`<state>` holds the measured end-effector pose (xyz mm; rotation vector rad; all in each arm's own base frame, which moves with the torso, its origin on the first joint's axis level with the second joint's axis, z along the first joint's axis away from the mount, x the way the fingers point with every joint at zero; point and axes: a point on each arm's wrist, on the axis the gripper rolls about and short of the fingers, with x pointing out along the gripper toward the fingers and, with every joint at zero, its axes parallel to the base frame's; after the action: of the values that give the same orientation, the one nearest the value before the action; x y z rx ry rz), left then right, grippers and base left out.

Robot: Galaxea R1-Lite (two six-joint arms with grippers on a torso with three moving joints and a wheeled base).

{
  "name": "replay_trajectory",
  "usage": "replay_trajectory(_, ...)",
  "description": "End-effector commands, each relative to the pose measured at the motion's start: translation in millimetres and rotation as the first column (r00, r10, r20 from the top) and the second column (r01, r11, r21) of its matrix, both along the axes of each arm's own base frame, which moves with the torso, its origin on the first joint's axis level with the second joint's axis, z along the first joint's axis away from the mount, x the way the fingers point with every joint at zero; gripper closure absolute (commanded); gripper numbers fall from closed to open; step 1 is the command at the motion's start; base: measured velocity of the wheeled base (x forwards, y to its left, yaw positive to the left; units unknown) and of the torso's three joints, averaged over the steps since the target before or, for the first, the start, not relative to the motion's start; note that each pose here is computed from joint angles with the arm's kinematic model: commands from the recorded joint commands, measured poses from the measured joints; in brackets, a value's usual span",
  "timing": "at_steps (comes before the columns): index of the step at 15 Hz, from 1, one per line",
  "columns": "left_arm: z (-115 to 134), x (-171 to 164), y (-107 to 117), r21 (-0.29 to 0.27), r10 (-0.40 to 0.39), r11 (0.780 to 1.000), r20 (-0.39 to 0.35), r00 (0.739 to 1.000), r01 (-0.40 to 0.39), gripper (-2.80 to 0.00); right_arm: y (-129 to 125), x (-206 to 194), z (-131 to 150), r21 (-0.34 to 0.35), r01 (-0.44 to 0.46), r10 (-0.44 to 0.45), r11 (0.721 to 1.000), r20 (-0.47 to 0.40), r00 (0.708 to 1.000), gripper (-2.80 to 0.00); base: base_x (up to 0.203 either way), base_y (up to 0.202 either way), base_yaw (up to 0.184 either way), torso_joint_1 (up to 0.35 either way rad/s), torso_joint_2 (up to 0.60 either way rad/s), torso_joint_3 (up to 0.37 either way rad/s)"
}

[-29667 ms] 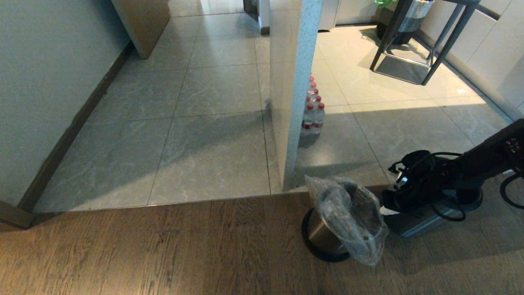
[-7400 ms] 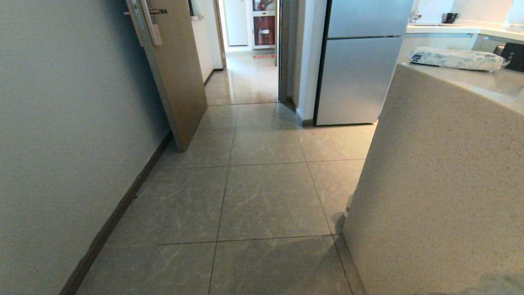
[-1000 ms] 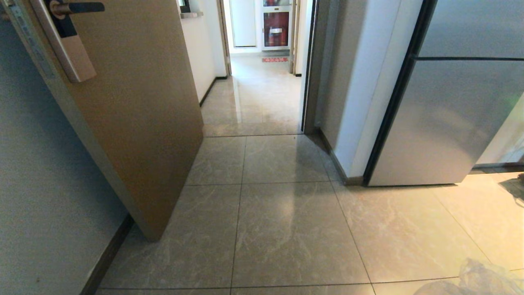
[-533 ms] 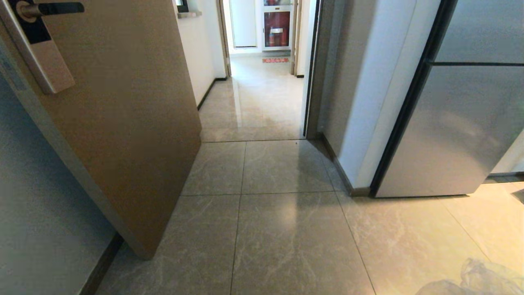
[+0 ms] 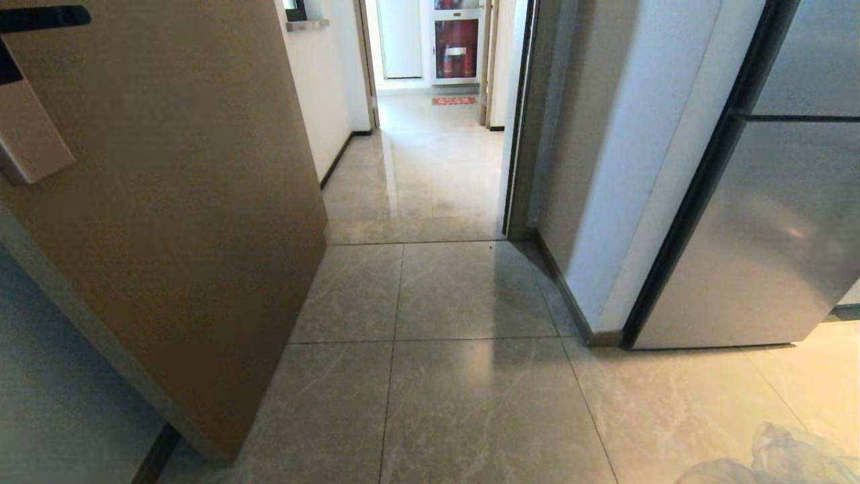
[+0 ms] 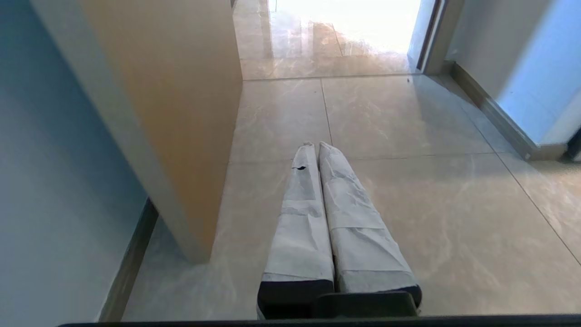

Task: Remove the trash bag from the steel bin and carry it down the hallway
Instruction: Put the trash bag at the door

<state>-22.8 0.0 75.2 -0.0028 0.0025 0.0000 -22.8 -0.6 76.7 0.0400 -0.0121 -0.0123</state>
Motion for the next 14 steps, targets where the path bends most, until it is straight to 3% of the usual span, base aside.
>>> replay_trajectory(1,0.0,0.0,0.0,0.000,0.000,1.000,-0.001,1.000,0.000,0.00,0.0,0.2,-0.4,0.000,0.000,0.000,1.000,-0.003,1.000,0.00,0.194,0.000,-0.001,0.003,0.00,0.002)
replay_trajectory(14,0.0,0.0,0.0,0.000,0.000,1.000,-0.001,1.000,0.000,0.00,0.0,0.2,-0.4,0.000,0.000,0.000,1.000,-0.003,1.000,0.00,0.193,0.000,0.001,0.002,0.00,0.002)
